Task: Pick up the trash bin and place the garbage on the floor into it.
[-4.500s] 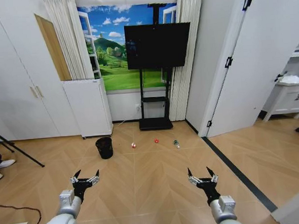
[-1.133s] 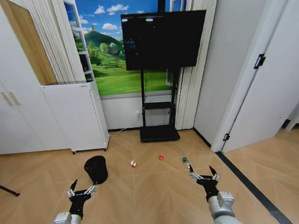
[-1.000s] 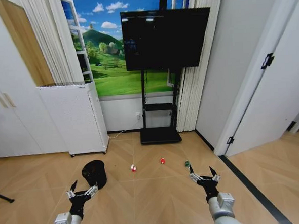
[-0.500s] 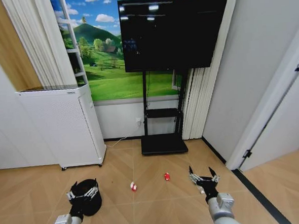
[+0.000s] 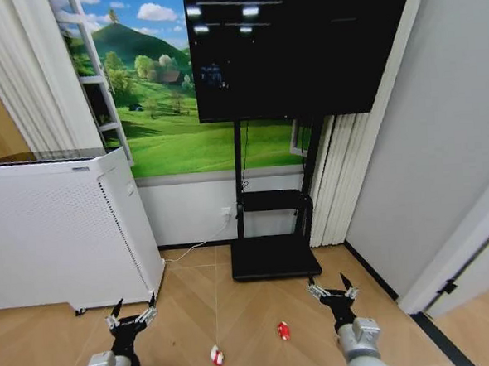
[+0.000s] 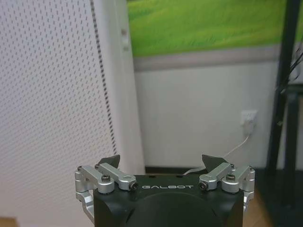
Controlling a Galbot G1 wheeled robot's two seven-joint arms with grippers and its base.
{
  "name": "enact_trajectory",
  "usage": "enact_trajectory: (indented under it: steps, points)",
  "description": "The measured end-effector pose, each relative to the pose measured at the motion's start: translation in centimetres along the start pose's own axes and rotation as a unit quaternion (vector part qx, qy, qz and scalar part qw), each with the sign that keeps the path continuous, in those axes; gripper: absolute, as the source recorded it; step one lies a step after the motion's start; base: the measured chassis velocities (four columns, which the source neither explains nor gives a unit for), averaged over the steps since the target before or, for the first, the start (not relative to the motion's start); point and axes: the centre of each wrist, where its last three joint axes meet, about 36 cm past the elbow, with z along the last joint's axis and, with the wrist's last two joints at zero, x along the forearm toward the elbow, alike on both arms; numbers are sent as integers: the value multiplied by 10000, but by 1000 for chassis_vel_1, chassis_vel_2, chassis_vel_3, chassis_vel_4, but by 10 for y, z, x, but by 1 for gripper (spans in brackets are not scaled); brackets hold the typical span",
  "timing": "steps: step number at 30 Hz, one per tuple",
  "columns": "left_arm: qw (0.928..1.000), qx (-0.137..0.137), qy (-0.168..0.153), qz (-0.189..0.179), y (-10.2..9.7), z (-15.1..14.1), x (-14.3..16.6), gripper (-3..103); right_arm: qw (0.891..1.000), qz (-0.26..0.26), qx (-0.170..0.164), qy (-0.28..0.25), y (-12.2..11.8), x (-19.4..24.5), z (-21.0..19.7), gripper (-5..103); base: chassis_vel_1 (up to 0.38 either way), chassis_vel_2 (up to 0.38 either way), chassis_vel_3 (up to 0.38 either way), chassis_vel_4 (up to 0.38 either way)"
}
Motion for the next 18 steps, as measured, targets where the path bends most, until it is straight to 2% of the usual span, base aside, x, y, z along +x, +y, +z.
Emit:
enact_trajectory:
  steps: [2, 4, 5, 6, 7, 8, 9, 10, 11, 12, 15, 16, 18]
  points:
    - [10000, -34, 83, -44, 3, 1, 2, 96, 10000, 5, 6, -1, 0, 0, 0, 100, -248, 218, 178, -242]
    - [9976, -118, 652, -221, 35, 10, 15, 98, 10000, 55, 32, -26, -3, -2, 1, 100, -168, 129, 46, -69]
    - [9963, -102, 812, -273, 47, 13, 20, 98, 10000, 79, 38, -31, -5, -3, 2, 100, -106, 55, 45, -43]
    - [9963, -102, 812, -273, 47, 13, 20, 98, 10000, 79, 38, -31, -5, -3, 2, 100, -106, 55, 45, -43]
    - [9933, -71, 1093, -374, 70, 22, 31, 99, 9999, 124, 43, -28, -7, -4, 6, 100, 0, 0, 0, 0]
    - [9910, -69, 1263, -428, 83, 29, 39, 99, 9999, 153, 48, -25, -8, -5, 8, 100, 32, -24, -3, 58]
    - [9910, -69, 1263, -428, 83, 29, 39, 99, 9999, 153, 48, -25, -8, -5, 8, 100, 32, -24, -3, 58]
    - [9877, -107, 1466, -542, 103, 45, 50, 99, 9998, 191, 44, 4, -10, -6, 13, 100, 102, -77, -73, 63]
    - [9864, -140, 1516, -613, 117, 58, 57, 99, 9998, 210, 29, 22, -10, -7, 16, 100, 102, -88, -95, 63]
    - [9864, -140, 1516, -613, 117, 58, 57, 99, 9998, 210, 29, 22, -10, -7, 16, 100, 102, -88, -95, 63]
    - [9837, -174, 1601, -795, 151, 97, 74, 102, 9997, 236, -20, 45, -7, -13, 22, 100, 67, -62, -41, 49]
    - [9837, -174, 1601, -795, 151, 97, 74, 102, 9997, 236, -20, 45, -7, -13, 22, 100, 51, -36, -21, 38]
    - [9848, -201, 1492, -862, 178, 138, 89, 98, 9997, 244, -88, 38, -4, -20, 23, 100, 0, 0, 0, 0]
